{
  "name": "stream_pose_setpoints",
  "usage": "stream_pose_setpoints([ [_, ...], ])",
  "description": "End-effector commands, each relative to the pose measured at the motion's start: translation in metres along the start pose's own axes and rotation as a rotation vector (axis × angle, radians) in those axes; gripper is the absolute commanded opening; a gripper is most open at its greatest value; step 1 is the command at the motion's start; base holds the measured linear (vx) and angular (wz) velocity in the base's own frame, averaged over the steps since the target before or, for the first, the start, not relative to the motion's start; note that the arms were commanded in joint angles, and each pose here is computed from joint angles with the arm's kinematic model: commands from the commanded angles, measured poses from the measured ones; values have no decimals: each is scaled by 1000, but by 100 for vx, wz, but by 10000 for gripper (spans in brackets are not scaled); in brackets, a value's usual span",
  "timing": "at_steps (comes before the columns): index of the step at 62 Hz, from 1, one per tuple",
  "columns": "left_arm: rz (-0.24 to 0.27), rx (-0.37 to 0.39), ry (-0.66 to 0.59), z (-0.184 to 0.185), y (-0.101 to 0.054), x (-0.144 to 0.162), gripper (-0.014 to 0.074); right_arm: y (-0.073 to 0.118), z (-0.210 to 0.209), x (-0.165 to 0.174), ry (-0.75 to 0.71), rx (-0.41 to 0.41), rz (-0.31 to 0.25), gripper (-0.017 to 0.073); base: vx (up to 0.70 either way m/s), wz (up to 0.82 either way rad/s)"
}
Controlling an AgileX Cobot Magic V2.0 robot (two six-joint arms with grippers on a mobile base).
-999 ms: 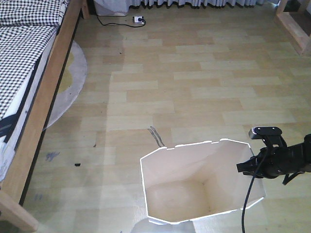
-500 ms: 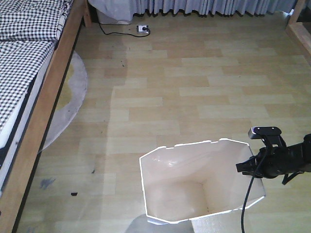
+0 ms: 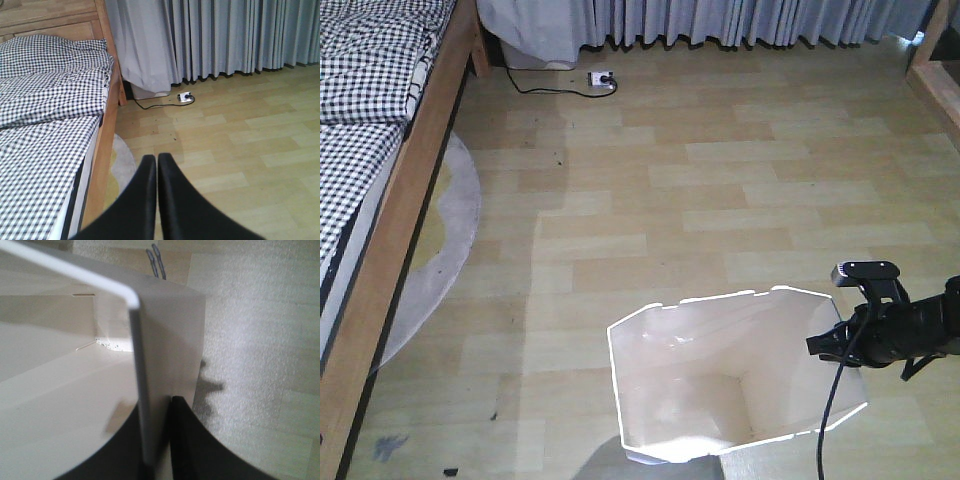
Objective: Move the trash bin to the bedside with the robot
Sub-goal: 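Carry the held bin forward alongside the bed toward the curtains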
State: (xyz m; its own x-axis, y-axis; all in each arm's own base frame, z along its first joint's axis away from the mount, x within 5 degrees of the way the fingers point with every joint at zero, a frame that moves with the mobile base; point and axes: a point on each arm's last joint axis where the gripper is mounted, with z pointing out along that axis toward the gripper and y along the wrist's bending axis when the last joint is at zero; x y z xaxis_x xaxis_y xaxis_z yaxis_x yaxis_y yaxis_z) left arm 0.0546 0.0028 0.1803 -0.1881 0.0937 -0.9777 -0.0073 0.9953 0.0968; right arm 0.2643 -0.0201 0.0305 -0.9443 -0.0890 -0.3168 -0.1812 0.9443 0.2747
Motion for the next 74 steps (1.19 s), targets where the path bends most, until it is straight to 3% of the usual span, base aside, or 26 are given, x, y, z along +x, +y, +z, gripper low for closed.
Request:
stream_pose_setpoints([
  [1,-10,12,-56,2,-2,2,-6,16,-16,-20,-137,-153,13,-11,32,-2],
  [74,-10,12,-56,2,-2,2,-6,17,-16,-20,-137,-155,13,-11,34,5],
])
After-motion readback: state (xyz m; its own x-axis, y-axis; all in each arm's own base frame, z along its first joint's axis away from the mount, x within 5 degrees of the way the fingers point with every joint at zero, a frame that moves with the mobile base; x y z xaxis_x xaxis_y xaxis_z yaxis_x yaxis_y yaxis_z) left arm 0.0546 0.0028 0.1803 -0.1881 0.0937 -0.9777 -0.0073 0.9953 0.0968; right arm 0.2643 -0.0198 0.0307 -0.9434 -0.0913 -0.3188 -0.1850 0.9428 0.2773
